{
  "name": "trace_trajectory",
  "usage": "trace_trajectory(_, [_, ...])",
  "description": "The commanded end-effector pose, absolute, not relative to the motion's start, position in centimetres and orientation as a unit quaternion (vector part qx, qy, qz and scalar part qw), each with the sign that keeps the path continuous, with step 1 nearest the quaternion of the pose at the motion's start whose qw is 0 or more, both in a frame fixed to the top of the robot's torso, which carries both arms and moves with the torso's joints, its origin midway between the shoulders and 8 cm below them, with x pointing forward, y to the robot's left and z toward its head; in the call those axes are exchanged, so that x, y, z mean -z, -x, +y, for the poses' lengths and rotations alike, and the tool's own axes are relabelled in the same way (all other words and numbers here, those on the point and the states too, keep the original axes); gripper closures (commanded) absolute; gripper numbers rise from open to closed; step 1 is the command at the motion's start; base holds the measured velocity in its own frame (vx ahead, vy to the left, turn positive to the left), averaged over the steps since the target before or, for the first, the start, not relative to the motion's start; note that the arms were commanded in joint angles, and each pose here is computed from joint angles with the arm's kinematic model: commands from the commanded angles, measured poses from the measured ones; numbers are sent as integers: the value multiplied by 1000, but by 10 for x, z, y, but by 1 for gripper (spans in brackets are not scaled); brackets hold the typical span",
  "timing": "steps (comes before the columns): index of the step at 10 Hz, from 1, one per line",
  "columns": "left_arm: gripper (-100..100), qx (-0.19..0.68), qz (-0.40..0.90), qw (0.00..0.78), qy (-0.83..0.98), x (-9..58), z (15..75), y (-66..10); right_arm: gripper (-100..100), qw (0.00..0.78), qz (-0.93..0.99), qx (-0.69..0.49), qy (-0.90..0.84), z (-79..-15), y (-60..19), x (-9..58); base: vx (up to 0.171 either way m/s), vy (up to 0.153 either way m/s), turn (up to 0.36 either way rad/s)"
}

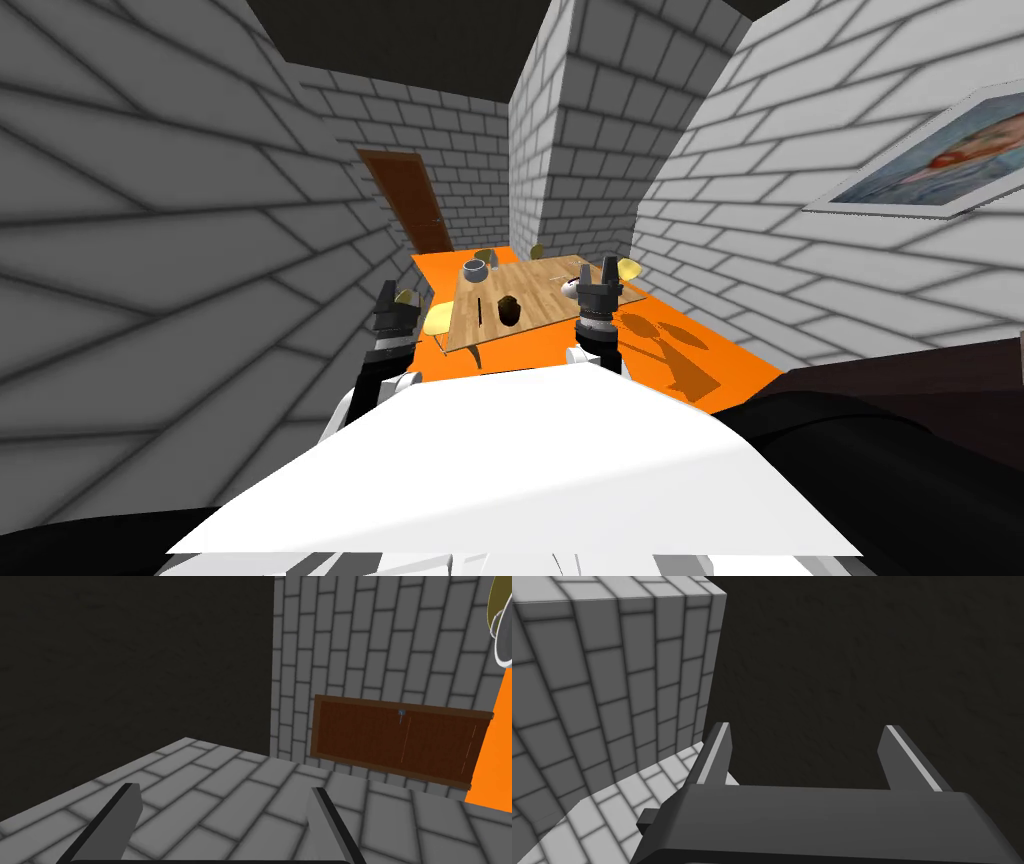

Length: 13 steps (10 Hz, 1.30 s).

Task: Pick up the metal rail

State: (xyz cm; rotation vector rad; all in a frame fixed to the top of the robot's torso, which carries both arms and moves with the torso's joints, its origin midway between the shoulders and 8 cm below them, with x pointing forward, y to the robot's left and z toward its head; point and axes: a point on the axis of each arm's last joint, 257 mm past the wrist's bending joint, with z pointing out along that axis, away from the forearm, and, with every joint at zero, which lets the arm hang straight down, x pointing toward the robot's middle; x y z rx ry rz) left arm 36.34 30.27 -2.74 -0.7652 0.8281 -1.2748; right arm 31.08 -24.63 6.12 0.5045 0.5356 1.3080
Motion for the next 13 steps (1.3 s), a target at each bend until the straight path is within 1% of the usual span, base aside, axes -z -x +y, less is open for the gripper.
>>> trace_trajectory(1, [-100,550,396,644,355,55,311,-361,0,731,243,-594,-229,-246,-311,-61,-68,-46,-151])
trace_trajectory(5, [-100,506,472,591,415,138,337,-350,0,731,243,-594,-229,-246,-311,-61,-65,-73,-205])
trace_trajectory(6, [-100,505,476,591,411,138,336,-350,0,731,243,-594,-229,-246,-311,-61,-41,-44,-81])
trace_trajectory(7, [-100,491,495,574,429,162,344,-344,0,731,243,-594,-229,-246,-311,-61,-22,-40,-184])
trace_trajectory(8, [-100,490,497,574,427,162,344,-344,0,731,243,-594,-229,-246,-311,-61,-14,-25,-86])
trace_trajectory(11, [-100,439,553,518,482,236,371,-314,0,731,243,-594,-229,-246,-311,-61,-19,-56,-273])
trace_trajectory(12, [-100,438,558,518,478,236,371,-314,0,731,243,-594,-229,-246,-311,-61,-15,-48,-126])
trace_trajectory(13, [-100,418,577,498,495,260,382,-301,0,731,243,-594,-229,-246,-311,-61,-9,-46,-279])
